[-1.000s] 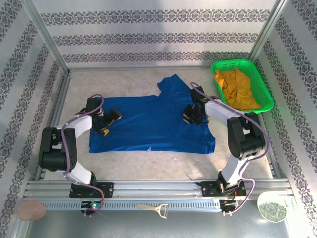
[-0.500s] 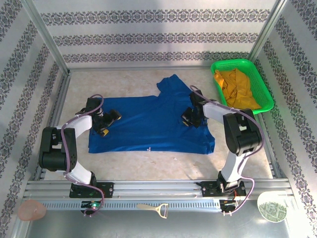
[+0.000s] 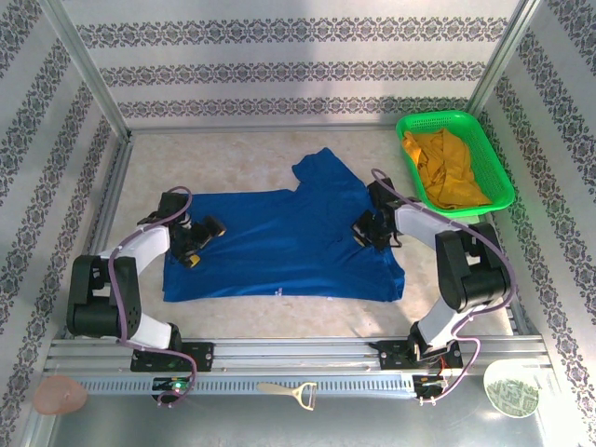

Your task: Fold the inside-out t-shirt

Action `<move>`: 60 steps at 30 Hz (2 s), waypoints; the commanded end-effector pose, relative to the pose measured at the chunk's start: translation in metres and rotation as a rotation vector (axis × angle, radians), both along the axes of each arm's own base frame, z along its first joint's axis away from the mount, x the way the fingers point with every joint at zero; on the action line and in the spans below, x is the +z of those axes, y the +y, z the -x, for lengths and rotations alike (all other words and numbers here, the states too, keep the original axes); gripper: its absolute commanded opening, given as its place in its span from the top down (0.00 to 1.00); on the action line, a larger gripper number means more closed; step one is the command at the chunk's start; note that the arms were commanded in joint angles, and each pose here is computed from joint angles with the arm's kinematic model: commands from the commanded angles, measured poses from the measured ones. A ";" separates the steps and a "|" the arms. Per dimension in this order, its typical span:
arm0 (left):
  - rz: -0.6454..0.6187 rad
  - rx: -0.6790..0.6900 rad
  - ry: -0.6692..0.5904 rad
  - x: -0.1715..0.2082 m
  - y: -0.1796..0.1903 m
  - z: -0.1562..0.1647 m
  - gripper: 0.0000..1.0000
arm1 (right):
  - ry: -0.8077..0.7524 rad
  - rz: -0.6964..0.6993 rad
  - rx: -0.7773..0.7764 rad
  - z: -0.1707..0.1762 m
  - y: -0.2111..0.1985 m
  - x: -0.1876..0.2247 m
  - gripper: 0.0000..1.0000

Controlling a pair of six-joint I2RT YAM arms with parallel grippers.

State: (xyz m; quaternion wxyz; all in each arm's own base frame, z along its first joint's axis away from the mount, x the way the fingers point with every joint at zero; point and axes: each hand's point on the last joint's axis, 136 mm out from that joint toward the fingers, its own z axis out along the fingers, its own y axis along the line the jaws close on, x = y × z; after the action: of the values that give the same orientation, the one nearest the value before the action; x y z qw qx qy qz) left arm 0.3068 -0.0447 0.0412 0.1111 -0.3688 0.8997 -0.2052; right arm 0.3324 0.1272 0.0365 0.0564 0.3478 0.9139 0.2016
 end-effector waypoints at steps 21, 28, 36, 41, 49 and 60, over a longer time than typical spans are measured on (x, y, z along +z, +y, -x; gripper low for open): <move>-0.174 -0.030 -0.152 0.068 0.094 -0.161 0.00 | -0.439 0.188 0.339 -0.237 0.024 0.113 0.33; -0.191 -0.023 -0.119 0.063 0.110 -0.178 0.00 | -0.485 0.209 0.359 -0.287 0.037 0.089 0.34; -0.145 0.016 -0.112 0.060 0.108 -0.179 0.00 | -0.523 0.158 0.343 -0.314 0.052 0.040 0.38; -0.125 0.014 -0.118 0.062 0.105 -0.180 0.00 | -0.520 0.138 0.326 -0.320 0.055 0.020 0.39; -0.094 0.015 -0.118 0.058 0.100 -0.180 0.00 | -0.538 0.043 0.273 -0.332 0.067 0.004 0.40; -0.083 0.019 -0.129 0.060 0.101 -0.182 0.00 | -0.430 0.068 0.323 -0.307 0.075 -0.022 0.54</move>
State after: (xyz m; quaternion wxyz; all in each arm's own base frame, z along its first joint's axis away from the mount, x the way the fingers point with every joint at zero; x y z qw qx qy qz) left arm 0.4909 0.0514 0.1080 0.1993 -0.3453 0.8980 -0.1859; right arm 0.6558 0.1974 0.0370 0.2640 0.1456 0.9165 0.2628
